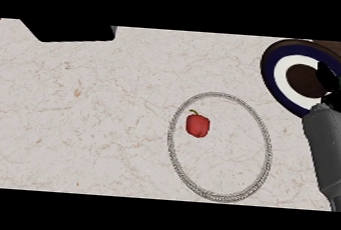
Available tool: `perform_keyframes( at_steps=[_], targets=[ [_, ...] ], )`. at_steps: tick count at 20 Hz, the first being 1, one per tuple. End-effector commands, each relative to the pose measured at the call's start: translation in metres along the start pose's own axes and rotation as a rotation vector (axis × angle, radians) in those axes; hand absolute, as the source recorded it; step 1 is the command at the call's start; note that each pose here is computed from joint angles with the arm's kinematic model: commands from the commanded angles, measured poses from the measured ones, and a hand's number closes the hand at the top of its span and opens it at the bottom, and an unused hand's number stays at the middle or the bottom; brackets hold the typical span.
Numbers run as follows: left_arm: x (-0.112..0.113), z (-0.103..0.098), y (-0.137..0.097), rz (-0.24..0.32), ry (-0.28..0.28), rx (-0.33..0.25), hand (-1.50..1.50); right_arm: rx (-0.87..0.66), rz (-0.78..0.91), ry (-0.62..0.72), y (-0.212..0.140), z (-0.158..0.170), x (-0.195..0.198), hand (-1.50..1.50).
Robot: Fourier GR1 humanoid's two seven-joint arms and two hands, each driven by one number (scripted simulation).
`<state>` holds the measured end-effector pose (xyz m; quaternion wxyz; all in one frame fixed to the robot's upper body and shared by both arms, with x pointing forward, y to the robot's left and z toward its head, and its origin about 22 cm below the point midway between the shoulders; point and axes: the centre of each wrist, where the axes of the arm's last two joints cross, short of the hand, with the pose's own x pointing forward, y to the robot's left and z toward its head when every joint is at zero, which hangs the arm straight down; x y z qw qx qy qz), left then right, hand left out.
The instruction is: Pick the eggplant from the placemat and place it in the plate
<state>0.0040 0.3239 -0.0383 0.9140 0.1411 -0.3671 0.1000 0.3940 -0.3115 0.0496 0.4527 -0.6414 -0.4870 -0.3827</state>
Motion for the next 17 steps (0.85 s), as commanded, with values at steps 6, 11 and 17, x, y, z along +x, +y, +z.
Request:
perform_keyframes(
  at_steps=[6, 11, 17],
  targets=[
    [0.081, -0.032, -0.056, 0.041, -0.367, -0.216, 0.00, 0.089, -0.006, 0.012, -0.024, 0.072, -0.037, -1.50],
    [0.075, -0.035, -0.059, 0.059, -0.353, -0.208, 0.00, 0.127, 0.043, 0.027, -0.042, 0.103, -0.062, -1.50],
    [0.084, -0.036, -0.055, 0.037, -0.357, -0.231, 0.00, 0.123, 0.014, 0.036, -0.044, 0.102, -0.057, -1.50]
  ],
)
